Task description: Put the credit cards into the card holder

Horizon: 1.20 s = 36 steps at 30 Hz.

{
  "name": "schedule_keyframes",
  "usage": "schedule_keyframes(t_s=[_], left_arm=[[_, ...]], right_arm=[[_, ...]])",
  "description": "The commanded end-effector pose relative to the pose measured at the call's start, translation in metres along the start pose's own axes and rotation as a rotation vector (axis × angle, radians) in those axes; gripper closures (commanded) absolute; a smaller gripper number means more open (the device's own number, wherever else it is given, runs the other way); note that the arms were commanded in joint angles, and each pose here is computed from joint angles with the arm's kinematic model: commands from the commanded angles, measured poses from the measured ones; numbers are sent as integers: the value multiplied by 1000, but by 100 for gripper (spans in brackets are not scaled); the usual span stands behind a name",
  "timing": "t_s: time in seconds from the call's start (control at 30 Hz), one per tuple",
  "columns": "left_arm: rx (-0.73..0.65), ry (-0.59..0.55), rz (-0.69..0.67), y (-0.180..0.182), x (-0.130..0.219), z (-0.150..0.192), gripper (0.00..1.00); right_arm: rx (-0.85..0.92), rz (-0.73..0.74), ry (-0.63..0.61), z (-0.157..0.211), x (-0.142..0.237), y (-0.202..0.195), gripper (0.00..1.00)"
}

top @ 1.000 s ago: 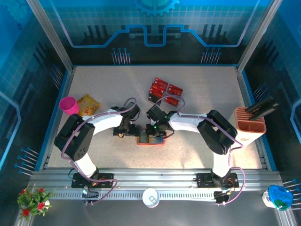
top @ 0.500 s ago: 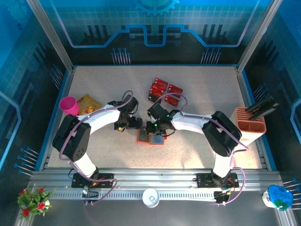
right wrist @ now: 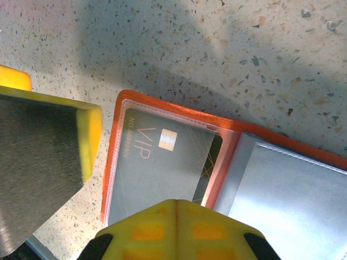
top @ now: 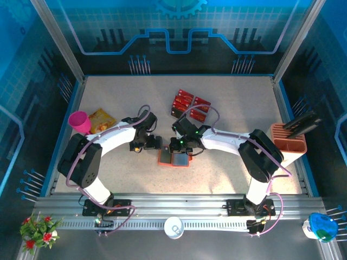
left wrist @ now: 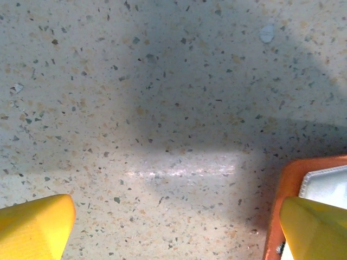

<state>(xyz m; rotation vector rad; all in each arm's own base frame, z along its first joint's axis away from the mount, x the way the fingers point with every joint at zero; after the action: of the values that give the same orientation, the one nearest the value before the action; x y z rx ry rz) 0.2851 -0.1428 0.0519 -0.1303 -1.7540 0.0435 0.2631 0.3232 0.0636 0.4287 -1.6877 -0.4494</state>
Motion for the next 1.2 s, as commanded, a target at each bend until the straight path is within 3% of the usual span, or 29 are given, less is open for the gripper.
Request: schedule_keyframes(t_s=[0.0,0.43,0.67,1.17], left_arm=[[-20,-61,56,-8,19,-10,2],[-158,-170,195,-64,55,-27,1],[-193,-140,220,-86,40,-15,1],[-207,-91,219,-88,12,6,1]], right_arm=[[-23,29,-24,-3,8,-14,97],[-85,71,-68,0,31,-53,90],[-95,80,-60,-3,29,-58,90],[-81,101,-23,-4,16,-61,91]])
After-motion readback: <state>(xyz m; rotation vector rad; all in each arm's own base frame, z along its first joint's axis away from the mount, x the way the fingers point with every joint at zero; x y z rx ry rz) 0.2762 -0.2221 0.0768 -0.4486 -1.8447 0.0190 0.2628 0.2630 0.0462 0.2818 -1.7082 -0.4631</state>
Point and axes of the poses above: each hand's point on the last joint's axis, 136 mm out from that joint toward the fingers, its own x axis back along the fingers, its own y axis along the line the jaws close on, z = x × y, the point moved 1 cm from there along x, back along the fingers, and after that the axes turned 9 degrees about -x, right-handed, at the moved point
